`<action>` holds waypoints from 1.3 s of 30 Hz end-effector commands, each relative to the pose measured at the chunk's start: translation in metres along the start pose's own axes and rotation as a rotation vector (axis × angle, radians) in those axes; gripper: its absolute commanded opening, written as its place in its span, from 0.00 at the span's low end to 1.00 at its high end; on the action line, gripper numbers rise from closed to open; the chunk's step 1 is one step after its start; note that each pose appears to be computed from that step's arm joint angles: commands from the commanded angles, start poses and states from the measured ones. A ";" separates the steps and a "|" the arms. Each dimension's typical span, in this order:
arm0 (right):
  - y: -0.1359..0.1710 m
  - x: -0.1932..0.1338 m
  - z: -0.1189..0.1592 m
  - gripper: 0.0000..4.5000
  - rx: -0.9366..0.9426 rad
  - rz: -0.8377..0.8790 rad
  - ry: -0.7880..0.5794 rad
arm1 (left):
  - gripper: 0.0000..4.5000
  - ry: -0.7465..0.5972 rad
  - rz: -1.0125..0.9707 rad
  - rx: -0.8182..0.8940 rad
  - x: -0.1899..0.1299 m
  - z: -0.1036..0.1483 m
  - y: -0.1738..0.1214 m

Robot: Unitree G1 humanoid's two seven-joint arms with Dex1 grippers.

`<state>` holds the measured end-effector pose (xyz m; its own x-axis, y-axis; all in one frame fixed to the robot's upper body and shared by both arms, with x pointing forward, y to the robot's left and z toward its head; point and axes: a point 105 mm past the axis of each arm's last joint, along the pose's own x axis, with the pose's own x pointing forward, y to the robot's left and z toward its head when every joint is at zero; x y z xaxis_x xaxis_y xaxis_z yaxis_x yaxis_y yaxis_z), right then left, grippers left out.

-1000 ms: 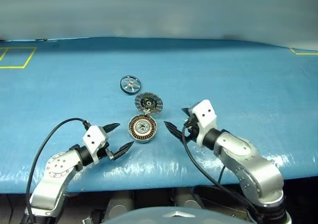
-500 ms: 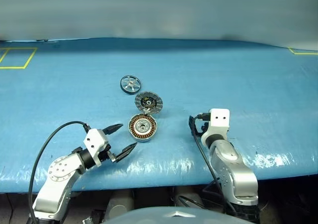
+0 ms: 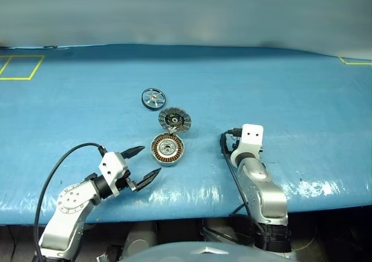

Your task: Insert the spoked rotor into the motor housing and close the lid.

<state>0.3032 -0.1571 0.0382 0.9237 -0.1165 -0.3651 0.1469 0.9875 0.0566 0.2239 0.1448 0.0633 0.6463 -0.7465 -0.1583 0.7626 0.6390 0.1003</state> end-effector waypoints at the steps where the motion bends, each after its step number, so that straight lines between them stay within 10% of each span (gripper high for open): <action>1: -0.003 0.002 -0.014 0.80 -0.018 -0.025 0.053 | 1.00 -0.033 0.006 0.009 0.001 0.005 0.001; 10: 0.001 -0.002 -0.019 0.15 -0.029 -0.005 0.066 | 1.00 -0.045 0.013 0.009 0.001 0.008 0.005; 27: 0.090 -0.082 0.039 0.15 -0.371 0.746 -0.071 | 1.00 -0.044 0.042 0.013 0.000 0.004 0.007; 39: 0.142 -0.074 0.034 0.15 -0.383 0.877 -0.054 | 1.00 -0.053 0.071 0.022 -0.002 0.004 0.008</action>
<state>0.2646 -0.0164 0.0962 0.6564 0.6761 -0.3346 -0.7184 0.6957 -0.0035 0.2289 0.1491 0.0617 0.6876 -0.7142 -0.1307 0.7260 0.6789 0.1097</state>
